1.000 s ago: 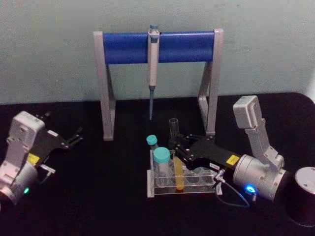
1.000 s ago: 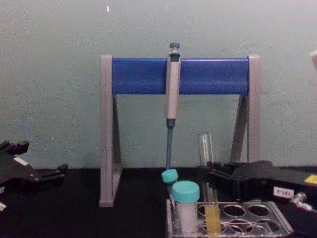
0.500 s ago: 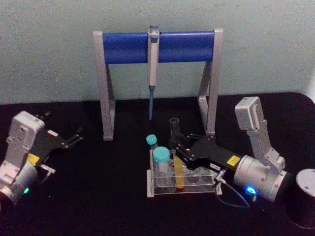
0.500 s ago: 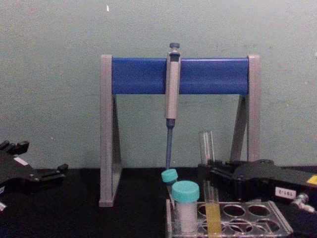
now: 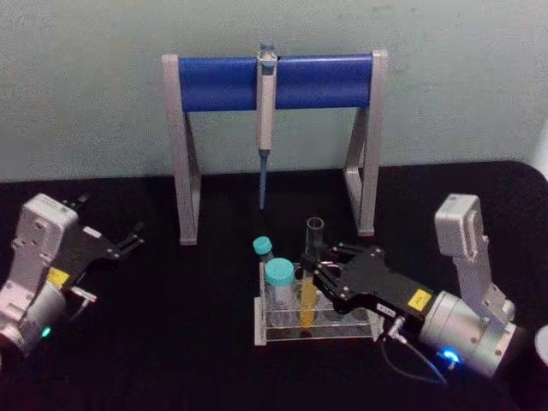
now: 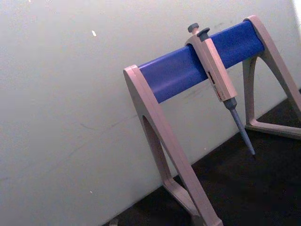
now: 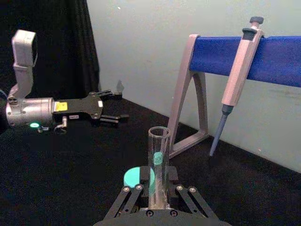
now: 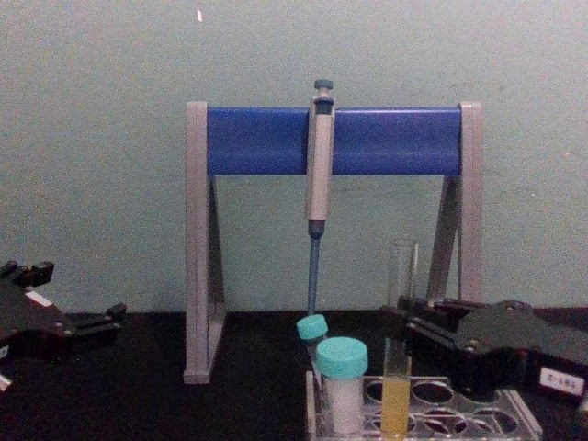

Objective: Pick up the test tube from the test tube rack, shake it, then place it back into the test tube rack.

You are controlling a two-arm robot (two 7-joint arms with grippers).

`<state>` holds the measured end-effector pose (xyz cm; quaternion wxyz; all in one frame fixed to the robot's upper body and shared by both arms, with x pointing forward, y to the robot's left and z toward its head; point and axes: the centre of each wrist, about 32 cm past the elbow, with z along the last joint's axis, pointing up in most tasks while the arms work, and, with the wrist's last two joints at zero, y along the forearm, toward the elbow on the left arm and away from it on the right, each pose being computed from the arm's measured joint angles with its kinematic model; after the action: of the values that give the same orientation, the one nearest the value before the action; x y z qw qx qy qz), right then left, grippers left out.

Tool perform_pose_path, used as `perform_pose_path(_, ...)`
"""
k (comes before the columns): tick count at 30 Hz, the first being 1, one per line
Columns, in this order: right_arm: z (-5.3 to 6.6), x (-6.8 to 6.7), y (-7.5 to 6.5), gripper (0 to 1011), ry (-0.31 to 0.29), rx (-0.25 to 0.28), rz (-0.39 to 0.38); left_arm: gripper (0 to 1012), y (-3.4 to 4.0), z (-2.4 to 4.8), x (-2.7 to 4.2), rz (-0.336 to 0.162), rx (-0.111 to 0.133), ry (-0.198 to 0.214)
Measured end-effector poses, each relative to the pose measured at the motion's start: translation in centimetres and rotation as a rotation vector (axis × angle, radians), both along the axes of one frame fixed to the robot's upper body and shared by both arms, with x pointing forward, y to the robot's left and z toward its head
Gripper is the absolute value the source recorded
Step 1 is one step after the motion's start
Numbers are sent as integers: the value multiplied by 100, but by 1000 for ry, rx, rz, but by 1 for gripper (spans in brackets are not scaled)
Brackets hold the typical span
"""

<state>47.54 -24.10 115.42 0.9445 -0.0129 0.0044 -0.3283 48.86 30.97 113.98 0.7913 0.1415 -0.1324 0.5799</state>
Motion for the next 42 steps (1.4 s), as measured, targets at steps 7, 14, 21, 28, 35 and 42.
perform_pose_path(7,25,-70,-38,229,-31,9,-1,1001,0,0,0,0,0,0)
perform_pose_path(14,139,-83,-52,229,-72,14,-1,1001,0,0,0,0,0,0)
perform_pose_path(21,274,-89,-57,229,-110,16,5,1001,0,0,0,0,0,0)
perform_pose_path(28,412,-25,-74,229,-130,30,-8,1001,0,0,0,0,0,0)
perform_pose_path(35,541,110,-79,229,-147,33,-32,1001,0,0,0,0,0,0)
perform_pose_path(42,631,268,-70,229,-148,26,-56,1001,0,0,0,0,0,0)
